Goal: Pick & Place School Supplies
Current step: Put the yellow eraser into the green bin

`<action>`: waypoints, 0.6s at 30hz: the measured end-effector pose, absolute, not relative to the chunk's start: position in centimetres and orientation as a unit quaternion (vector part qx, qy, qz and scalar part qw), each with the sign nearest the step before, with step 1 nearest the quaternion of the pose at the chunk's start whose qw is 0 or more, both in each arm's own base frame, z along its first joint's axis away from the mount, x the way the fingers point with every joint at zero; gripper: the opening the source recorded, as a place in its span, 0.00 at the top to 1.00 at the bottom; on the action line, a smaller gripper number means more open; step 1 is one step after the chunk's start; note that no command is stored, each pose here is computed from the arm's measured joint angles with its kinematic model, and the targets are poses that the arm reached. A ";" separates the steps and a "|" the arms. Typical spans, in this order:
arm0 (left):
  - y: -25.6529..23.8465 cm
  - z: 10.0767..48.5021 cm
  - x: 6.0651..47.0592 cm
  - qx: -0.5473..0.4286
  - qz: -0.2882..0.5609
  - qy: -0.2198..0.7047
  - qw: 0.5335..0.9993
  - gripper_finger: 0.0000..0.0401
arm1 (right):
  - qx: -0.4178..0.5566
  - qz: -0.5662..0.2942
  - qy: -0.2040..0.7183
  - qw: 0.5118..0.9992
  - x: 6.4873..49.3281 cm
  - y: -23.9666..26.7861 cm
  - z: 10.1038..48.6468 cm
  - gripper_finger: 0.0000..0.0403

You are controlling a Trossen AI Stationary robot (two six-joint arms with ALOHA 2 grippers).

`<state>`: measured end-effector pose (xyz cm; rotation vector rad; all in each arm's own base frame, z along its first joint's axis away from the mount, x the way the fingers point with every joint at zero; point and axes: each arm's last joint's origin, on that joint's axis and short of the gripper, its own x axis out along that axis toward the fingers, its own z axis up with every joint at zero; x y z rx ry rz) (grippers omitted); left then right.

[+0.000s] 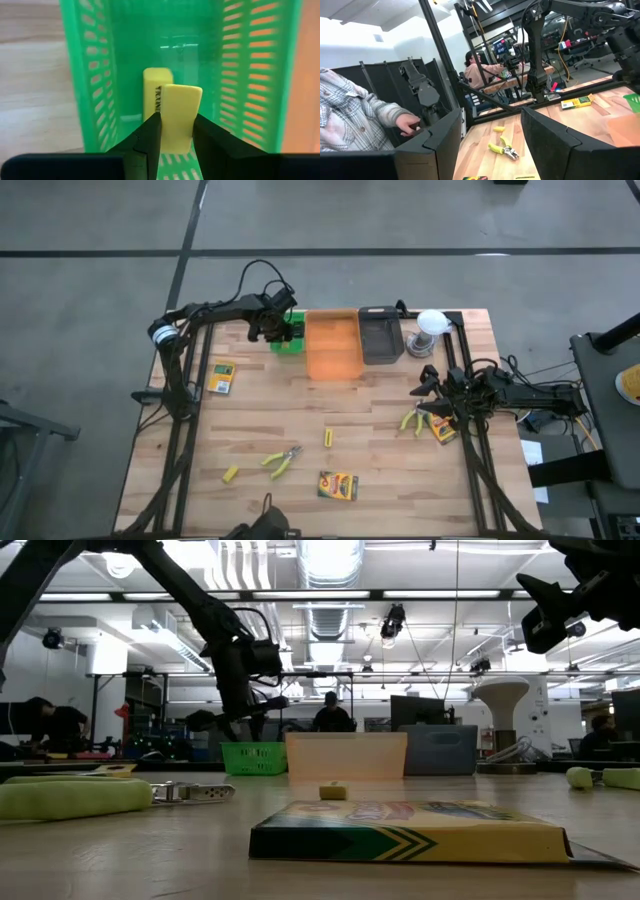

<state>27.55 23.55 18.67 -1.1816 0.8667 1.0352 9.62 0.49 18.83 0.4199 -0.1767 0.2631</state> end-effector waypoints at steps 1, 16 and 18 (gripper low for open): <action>23.5 18.6 27.5 -0.516 0.452 0.379 0.621 0.72 | 0.208 0.130 -0.087 0.966 9.6 0.5 18.8 0.50; 23.5 18.7 27.5 -0.519 0.453 0.376 0.619 0.65 | 0.208 0.130 -0.087 0.966 9.6 0.5 18.8 0.50; 23.6 19.1 27.6 -0.518 0.452 0.371 0.624 0.65 | 0.208 0.130 -0.087 0.966 9.6 0.5 18.8 0.50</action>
